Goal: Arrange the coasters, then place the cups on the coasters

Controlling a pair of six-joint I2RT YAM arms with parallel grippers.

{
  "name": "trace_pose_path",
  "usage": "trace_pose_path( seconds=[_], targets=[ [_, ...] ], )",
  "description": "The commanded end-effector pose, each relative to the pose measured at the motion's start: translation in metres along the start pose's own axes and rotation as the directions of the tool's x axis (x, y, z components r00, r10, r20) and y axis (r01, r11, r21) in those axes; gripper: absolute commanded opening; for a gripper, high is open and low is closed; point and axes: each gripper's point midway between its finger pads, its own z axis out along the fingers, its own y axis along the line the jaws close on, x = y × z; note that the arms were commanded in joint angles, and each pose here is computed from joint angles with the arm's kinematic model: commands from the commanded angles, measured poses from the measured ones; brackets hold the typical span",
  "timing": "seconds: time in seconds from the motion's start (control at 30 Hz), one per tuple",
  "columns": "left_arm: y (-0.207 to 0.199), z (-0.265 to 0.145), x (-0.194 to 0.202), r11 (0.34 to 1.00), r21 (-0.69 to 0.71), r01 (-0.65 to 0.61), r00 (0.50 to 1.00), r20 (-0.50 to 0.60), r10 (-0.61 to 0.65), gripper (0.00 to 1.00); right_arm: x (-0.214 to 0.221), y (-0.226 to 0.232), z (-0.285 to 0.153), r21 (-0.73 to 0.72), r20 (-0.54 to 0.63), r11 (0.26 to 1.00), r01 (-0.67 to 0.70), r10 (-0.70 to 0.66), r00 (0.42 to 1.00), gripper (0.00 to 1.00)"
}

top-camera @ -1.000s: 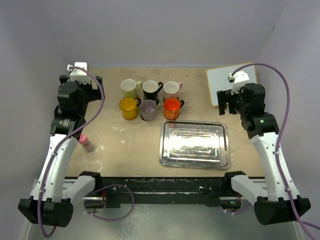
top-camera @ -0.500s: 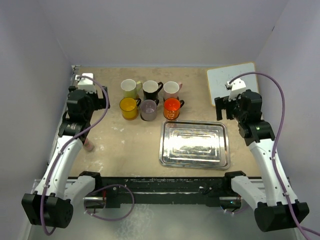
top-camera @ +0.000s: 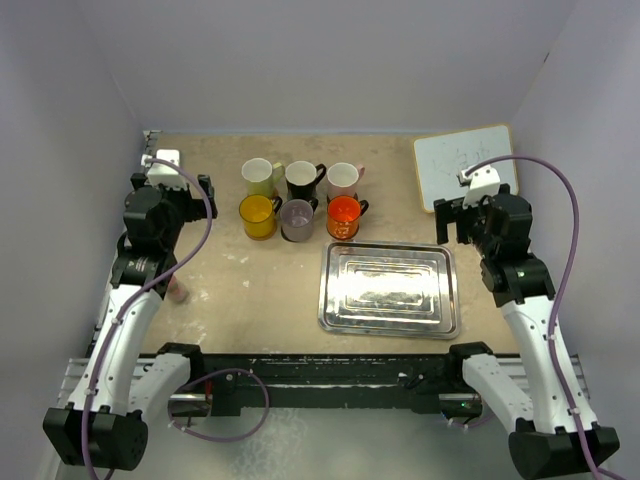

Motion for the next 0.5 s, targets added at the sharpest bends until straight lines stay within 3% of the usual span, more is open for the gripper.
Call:
trace_pose_path(
  seconds=[0.0,0.47],
  targets=[
    [-0.0029,-0.0032,-0.0195,1.0,0.027,-0.002,0.997,0.075,0.0,0.99,-0.0108,-0.0072,-0.0044,0.035,0.053,0.999,0.001,-0.003,0.999,1.0],
    [-0.002,-0.0032,-0.0171,0.999,0.033,-0.006,0.997,0.074,0.003,1.0,-0.0085,-0.0097,-0.0027,0.049,0.044,0.999,0.012,-0.014,0.999,1.0]
  ],
)
